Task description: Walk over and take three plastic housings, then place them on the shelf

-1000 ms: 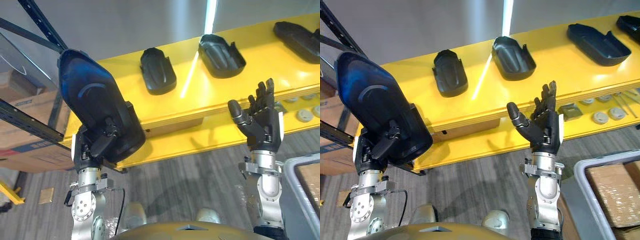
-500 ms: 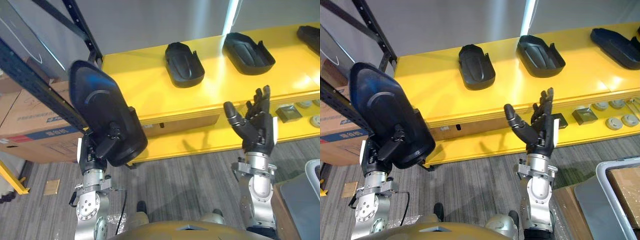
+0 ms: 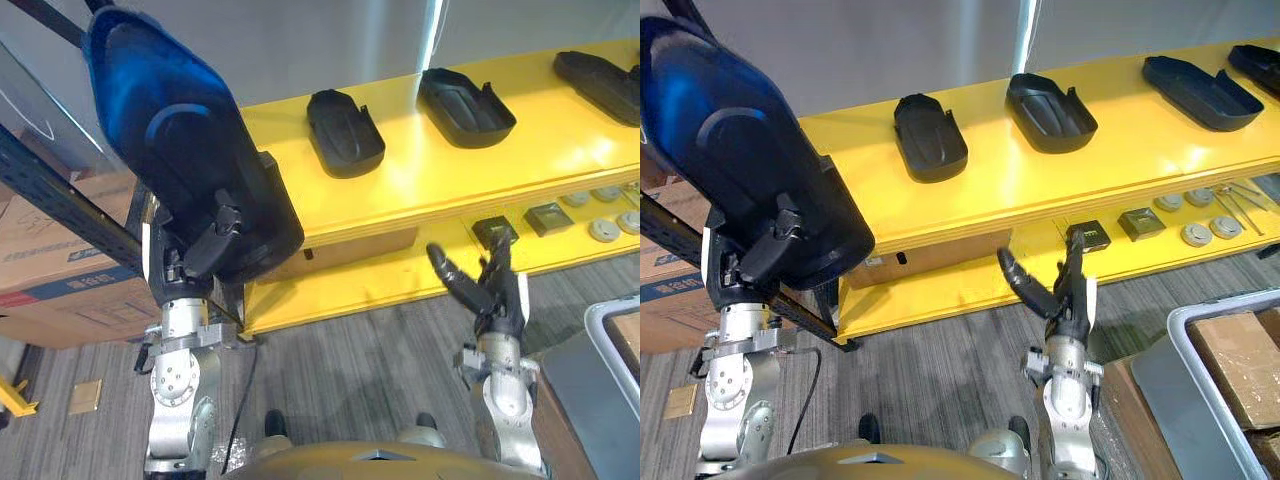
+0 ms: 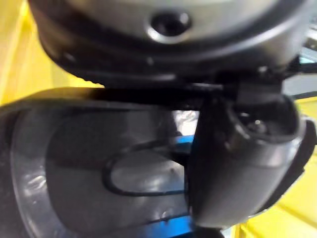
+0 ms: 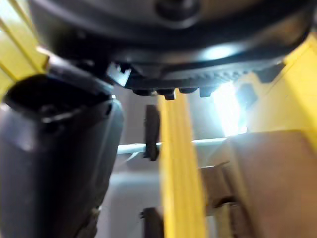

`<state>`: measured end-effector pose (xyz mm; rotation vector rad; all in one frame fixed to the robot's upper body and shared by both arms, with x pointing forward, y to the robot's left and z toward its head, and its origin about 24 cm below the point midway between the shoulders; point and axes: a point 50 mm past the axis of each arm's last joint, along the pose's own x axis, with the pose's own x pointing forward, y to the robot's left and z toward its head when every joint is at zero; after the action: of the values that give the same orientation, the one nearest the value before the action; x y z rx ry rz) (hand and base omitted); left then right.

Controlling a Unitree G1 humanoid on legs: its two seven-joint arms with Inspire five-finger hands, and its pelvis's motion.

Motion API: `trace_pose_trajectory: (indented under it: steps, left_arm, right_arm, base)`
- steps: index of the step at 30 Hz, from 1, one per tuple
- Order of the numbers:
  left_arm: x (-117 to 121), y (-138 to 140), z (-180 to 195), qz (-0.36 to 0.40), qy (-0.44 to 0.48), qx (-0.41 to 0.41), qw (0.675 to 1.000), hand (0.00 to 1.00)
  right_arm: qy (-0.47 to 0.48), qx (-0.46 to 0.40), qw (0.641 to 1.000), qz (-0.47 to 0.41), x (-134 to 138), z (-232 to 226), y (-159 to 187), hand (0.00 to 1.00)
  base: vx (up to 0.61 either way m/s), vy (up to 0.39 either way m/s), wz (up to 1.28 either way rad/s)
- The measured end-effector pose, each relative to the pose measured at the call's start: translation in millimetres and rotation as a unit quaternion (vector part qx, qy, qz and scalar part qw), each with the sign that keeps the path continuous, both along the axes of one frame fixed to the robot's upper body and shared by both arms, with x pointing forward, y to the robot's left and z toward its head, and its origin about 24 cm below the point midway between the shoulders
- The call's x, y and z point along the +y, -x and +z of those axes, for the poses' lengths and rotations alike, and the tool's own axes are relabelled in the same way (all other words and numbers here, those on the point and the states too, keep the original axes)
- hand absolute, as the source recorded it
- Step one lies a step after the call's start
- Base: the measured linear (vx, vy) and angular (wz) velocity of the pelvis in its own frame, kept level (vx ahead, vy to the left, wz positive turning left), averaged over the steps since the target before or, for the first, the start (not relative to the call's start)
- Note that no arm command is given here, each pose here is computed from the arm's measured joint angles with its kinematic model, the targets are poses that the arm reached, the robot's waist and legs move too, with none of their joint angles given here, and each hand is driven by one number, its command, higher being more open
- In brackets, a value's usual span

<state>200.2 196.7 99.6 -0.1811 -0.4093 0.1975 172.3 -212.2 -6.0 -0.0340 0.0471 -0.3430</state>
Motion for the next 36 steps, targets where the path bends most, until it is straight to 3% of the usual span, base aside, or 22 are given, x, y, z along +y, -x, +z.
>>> trace_pose_trajectory:
  steps: [6,12,22,36]
  left_arm:
    - [47.5,-36.3,5.8,0.102,-0.027,0.035,0.994,0.00]
    - [76.8,-66.0,10.6,0.177,0.010,0.064,0.982,0.00]
    - [97.3,-108.4,37.7,0.143,0.063,0.077,0.985,0.00]
    - [110.6,-130.7,34.1,0.068,0.074,0.187,0.977,0.00]
  right_arm:
    - [0.015,0.225,0.974,0.033,-0.7,-79.0,65.5,1.00]
    - [0.004,0.355,0.935,0.010,-10.3,-116.0,113.9,1.00]
    - [-0.012,0.366,0.929,0.043,-1.0,-120.3,98.8,1.00]
    - [-0.003,0.369,0.928,0.059,-1.6,-119.9,96.2,1.00]
  base:
    - [-0.03,-0.001,-0.15]
    - [-0.03,-0.003,-0.14]
    - [0.00,0.000,-0.03]
    - [-0.01,-0.002,-0.05]
